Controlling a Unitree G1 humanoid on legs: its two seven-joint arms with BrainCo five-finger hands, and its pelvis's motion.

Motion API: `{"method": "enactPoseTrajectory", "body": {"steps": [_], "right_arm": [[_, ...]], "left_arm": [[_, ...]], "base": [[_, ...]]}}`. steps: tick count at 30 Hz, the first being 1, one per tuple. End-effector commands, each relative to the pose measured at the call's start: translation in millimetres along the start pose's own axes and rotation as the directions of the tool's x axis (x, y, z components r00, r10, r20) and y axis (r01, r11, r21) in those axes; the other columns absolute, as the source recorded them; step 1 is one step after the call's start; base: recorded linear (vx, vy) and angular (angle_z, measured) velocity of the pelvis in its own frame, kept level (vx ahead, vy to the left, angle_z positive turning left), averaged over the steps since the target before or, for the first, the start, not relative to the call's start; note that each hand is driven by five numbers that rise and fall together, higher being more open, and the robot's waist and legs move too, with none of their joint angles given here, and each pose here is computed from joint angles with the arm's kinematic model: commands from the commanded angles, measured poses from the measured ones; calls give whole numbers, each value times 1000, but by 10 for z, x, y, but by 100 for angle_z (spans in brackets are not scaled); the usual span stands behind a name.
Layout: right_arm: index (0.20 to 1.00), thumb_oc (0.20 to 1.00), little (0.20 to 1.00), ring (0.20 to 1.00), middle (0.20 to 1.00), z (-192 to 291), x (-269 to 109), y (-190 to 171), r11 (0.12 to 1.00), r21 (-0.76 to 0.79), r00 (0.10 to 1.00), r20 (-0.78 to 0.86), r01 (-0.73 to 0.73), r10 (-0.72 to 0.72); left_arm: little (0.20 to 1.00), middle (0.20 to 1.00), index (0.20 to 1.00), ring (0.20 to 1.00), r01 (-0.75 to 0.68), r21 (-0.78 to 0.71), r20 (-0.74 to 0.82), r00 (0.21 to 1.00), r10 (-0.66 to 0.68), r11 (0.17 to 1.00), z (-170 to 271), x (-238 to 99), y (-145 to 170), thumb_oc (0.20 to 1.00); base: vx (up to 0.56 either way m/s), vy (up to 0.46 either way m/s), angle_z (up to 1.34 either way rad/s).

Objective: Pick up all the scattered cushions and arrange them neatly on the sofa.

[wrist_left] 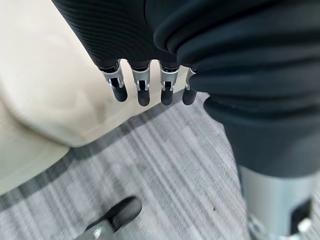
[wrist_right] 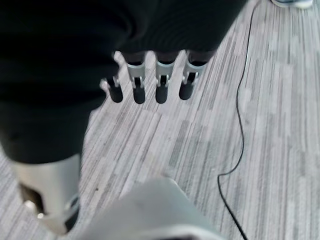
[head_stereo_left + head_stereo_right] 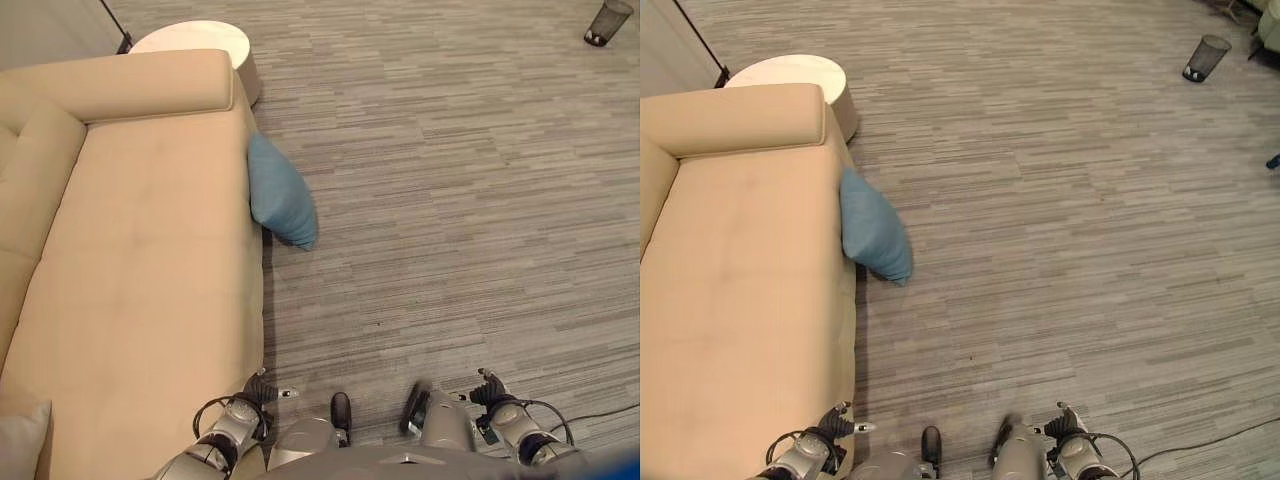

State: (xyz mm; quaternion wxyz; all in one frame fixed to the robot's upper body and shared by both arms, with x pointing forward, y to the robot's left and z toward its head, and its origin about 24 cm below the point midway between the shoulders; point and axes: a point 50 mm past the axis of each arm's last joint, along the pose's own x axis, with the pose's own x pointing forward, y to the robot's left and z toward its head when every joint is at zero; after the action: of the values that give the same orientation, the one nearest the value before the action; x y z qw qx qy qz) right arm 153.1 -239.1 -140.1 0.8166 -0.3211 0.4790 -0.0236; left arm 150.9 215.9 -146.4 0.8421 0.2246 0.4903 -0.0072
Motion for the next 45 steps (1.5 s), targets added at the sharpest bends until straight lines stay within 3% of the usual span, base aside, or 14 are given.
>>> {"method": "enactPoseTrajectory", "body": {"steps": [1, 13, 28, 36, 45], "right_arm": [[1000, 1000, 1000, 1000, 1000, -229, 5, -220, 997, -54, 997, -55, 56, -59], [1000, 1000, 1000, 1000, 1000, -377, -22, -247, 995, 14, 990, -110, 94, -92], [1000, 1000, 1000, 1000, 1000, -411, -70, -22, 997, -77, 994, -110, 8, -17], [1000, 1000, 1000, 1000, 1000, -199, -17, -78, 997, -67, 999, -41, 24, -27], [1000, 1000, 1000, 1000, 1000, -279, -40, -26, 999, -55, 998, -65, -3, -1]], "left_arm": [[1000, 1000, 1000, 1000, -3, -9, 20, 1000, 4, 1000, 7, -8, -39, 1000], [1000, 1000, 1000, 1000, 50, -4, 29, 998, -50, 999, 50, -26, -223, 1000], [1000, 1000, 1000, 1000, 11, -68, -32, 999, -13, 998, -177, -59, -134, 1000], [1000, 1000, 1000, 1000, 6, -41, 10, 1000, -5, 999, -51, -30, -93, 1000], [1000, 1000, 1000, 1000, 45, -8, -47, 998, -46, 999, -208, -63, -204, 1000]], "base": [[319, -186, 36], [210, -193, 23], [291, 62, -25], [220, -16, 44], [283, -211, 82]]}}
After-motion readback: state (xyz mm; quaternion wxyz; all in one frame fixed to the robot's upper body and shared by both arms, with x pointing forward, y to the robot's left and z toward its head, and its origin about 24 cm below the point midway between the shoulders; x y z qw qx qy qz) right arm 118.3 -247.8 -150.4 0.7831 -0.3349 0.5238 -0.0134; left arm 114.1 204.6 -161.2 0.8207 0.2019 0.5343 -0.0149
